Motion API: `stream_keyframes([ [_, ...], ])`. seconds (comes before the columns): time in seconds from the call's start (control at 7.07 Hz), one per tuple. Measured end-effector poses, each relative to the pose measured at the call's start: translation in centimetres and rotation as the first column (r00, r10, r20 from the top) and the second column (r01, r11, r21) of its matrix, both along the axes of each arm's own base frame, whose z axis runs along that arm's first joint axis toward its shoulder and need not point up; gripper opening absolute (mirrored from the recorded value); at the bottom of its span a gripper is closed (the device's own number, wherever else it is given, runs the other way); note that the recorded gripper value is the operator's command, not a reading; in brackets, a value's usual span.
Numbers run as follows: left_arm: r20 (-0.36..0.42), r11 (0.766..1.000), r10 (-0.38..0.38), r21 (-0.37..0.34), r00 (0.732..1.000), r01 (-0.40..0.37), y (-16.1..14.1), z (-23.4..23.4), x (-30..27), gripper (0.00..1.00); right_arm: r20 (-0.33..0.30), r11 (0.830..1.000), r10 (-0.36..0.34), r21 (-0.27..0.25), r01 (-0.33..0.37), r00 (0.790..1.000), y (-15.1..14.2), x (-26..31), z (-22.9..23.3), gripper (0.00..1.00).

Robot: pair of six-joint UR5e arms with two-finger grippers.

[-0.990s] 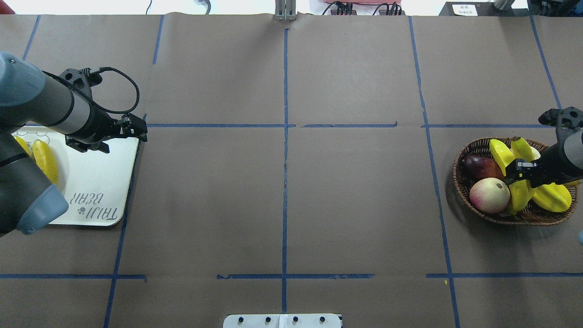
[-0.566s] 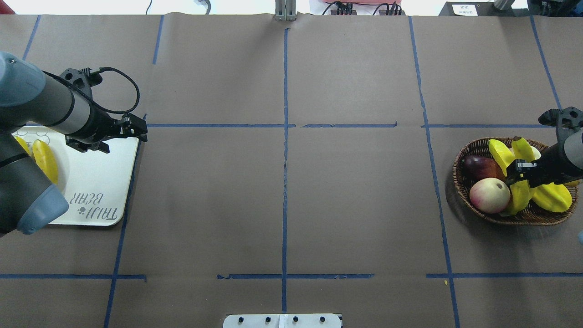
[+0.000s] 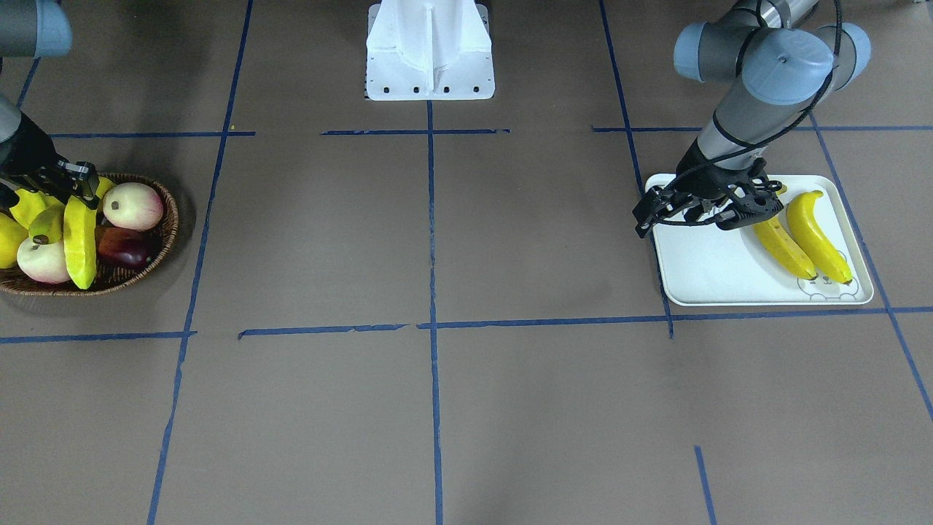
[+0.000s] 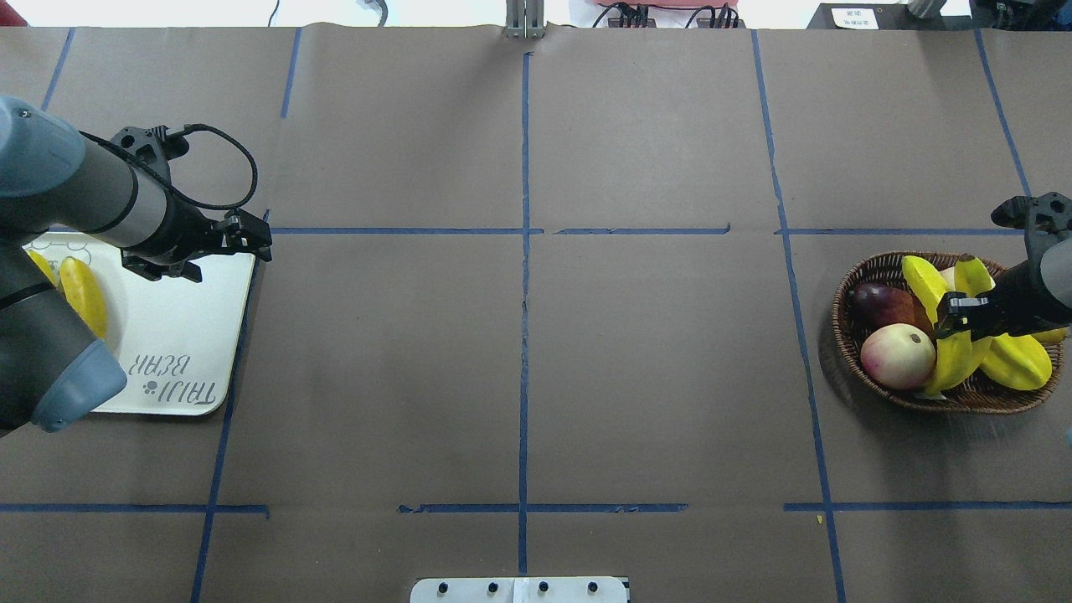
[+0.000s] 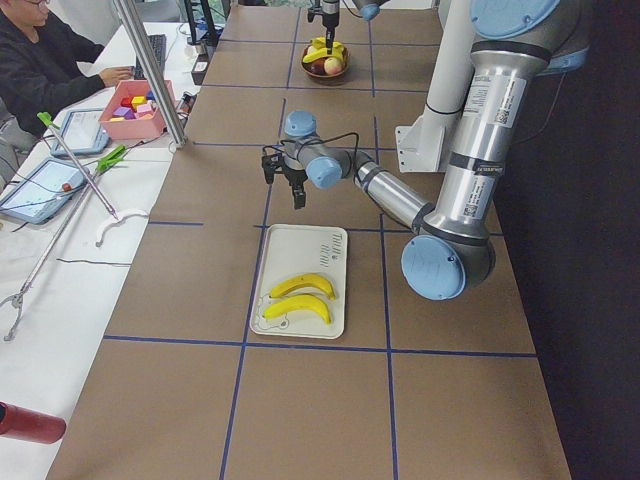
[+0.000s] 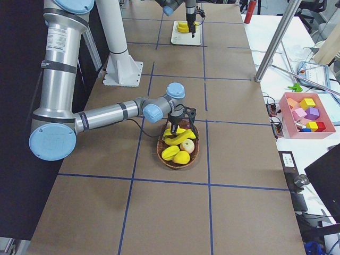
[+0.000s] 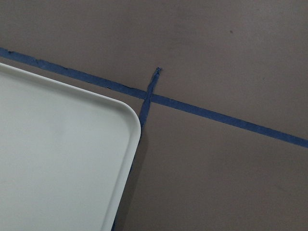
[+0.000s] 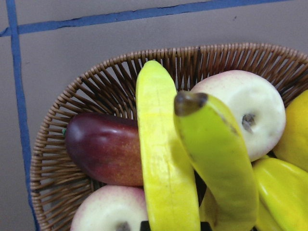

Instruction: Transfer all bananas from basket to plate

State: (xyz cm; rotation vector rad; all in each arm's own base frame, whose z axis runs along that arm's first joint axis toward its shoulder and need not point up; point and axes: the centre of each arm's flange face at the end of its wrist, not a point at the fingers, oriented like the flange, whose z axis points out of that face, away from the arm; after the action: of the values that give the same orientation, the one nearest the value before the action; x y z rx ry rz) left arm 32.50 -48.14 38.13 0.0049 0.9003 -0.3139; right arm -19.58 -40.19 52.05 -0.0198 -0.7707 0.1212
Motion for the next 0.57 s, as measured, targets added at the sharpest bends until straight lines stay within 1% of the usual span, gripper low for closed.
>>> stream_keyframes([
  [0.28,-0.001,1.000,0.001,0.000,1.000,-0.001,0.0,-0.1,0.0,0.99,0.016,0.999,0.002,0.037,-0.002,1.000,1.9,2.4,-1.9,0.00],
  [0.42,-0.002,1.000,0.001,0.001,1.000,-0.001,0.1,-0.1,0.0,0.99,0.044,0.998,0.020,0.061,-0.023,0.999,2.4,4.3,-3.8,0.00],
  [0.57,-0.004,1.000,0.001,0.002,1.000,-0.001,0.1,-0.2,0.0,0.99,0.096,0.996,0.041,0.075,-0.048,0.995,2.4,6.3,-6.0,0.00],
])
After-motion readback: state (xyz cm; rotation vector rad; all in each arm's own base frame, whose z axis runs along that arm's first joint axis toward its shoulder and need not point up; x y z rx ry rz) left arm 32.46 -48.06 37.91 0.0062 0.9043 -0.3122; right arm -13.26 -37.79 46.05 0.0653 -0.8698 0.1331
